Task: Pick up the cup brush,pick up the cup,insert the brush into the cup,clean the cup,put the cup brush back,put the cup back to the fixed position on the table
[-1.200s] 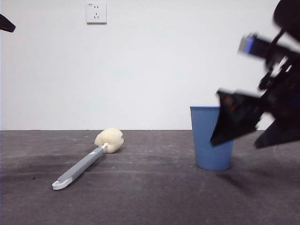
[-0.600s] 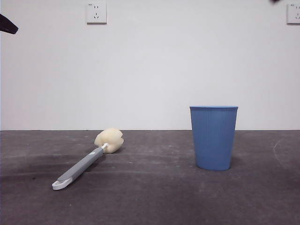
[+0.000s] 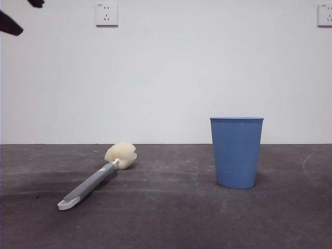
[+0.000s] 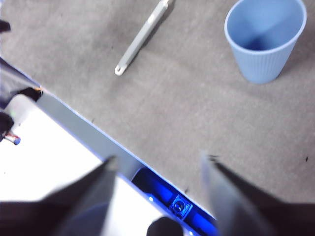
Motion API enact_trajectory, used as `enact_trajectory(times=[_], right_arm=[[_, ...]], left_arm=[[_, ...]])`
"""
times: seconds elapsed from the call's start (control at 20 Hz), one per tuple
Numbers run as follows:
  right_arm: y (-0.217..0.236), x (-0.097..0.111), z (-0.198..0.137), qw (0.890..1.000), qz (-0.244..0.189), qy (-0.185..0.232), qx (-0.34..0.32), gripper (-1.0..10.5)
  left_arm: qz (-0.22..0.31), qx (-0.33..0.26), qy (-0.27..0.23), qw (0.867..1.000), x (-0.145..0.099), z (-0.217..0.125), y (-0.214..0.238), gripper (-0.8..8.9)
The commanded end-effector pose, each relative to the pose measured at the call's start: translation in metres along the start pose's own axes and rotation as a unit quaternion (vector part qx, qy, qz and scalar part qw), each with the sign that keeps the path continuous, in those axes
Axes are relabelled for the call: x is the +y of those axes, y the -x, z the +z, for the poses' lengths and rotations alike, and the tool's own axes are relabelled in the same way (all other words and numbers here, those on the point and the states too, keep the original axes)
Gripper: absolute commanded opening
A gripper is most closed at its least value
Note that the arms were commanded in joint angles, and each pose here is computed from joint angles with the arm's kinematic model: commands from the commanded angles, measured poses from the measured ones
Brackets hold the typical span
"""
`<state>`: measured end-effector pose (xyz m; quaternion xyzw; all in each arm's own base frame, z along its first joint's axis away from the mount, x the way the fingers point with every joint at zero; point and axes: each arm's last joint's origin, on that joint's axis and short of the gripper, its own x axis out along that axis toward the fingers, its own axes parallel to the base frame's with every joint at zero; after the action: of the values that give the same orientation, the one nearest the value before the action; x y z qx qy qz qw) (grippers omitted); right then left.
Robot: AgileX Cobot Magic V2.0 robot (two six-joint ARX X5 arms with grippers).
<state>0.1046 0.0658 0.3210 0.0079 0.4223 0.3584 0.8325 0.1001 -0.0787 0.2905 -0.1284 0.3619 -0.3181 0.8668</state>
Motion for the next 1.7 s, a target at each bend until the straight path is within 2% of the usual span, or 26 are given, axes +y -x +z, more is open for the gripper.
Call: enact_trajectory(times=[0.05,0.85,1.0,1.1,1.15,1.25,1.4,1.55,1.7], right_arm=[[0.001,0.001,-0.001,1.000,0.002,0.010,0.003,-0.1],[0.001,0.001,0.000,1.000,-0.002,0.012,-0.004,0.0],[0.001,0.001,0.000,1.000,-0.002,0.012,-0.004,0.0],[0.001,0.001,0.000,1.000,-0.002,0.012,-0.004,0.0],[0.001,0.001,0.000,1.000,-0.002,0.012,-0.004,0.0],[0.001,0.001,0.000,1.000,-0.002,0.012,-0.004,0.0],[0.001,0.001,0.000,1.000,-0.002,0.012,-0.004,0.0],[0.001,0.001,0.000,1.000,-0.002,0.012,-0.004,0.0],[0.001,0.001,0.000,1.000,-0.002,0.012,-0.004,0.0]], left_arm=[[-0.003,-0.004,-0.008,1.000,-0.001,0.001,0.002,-0.08],[-0.003,-0.016,-0.021,1.000,-0.002,0.003,0.002,-0.04],[0.013,-0.027,-0.028,0.999,-0.001,0.004,0.002,-0.03],[0.051,-0.059,-0.070,0.995,0.000,0.009,0.002,-0.03],[0.085,-0.095,-0.093,0.987,0.000,0.014,0.003,-0.03],[0.162,-0.188,-0.153,0.957,0.002,0.028,0.011,-0.03],[0.210,-0.283,-0.215,0.911,0.009,0.043,0.033,-0.03],[0.275,-0.354,-0.214,0.868,0.029,0.038,0.046,-0.03],[0.333,-0.371,-0.193,0.845,0.053,0.014,0.042,-0.03]])
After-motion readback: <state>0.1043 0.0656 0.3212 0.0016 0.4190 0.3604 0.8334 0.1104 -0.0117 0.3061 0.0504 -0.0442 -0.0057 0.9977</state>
